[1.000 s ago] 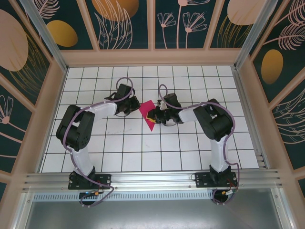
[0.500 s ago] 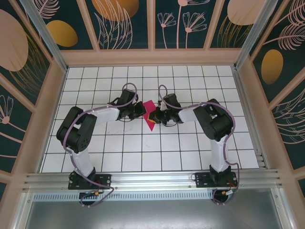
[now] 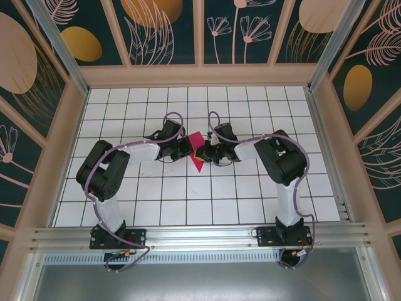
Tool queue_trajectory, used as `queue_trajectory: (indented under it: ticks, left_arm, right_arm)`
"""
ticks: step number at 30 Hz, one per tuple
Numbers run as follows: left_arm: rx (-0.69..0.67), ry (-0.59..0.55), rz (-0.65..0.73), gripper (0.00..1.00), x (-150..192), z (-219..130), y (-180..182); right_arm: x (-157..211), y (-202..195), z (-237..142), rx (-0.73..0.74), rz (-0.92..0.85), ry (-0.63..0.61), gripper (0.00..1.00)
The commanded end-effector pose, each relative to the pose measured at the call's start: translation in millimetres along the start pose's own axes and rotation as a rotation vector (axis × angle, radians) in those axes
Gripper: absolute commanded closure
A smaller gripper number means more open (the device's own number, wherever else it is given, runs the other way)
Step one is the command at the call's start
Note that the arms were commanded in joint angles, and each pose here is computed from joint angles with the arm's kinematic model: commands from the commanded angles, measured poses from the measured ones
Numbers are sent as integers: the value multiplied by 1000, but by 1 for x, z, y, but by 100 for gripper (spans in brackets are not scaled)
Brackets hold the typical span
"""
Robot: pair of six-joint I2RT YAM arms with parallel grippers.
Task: Fold a paper plane with a square sheet of paper (pick it up from the middle)
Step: Third fold the triangle at the center of the table.
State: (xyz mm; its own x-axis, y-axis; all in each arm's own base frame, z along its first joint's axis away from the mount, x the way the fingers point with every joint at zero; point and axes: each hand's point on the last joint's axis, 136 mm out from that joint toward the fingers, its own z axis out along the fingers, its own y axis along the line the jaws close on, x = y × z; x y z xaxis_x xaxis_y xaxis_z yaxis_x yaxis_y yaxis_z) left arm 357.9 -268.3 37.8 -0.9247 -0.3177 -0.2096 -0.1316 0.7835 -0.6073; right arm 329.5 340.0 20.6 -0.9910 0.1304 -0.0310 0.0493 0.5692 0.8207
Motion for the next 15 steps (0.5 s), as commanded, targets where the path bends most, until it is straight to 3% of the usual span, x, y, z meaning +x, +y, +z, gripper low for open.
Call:
queue_trajectory:
  ticks: [1, 15]
  left_arm:
    - [-30, 24, -14, 100, 8, 5, 8]
    - [-40, 79, -27, 100, 25, 15, 15]
  right_arm:
    - [10, -39, 5, 127, 69, 13, 100]
    - [10, -42, 6, 139, 80, 15, 100]
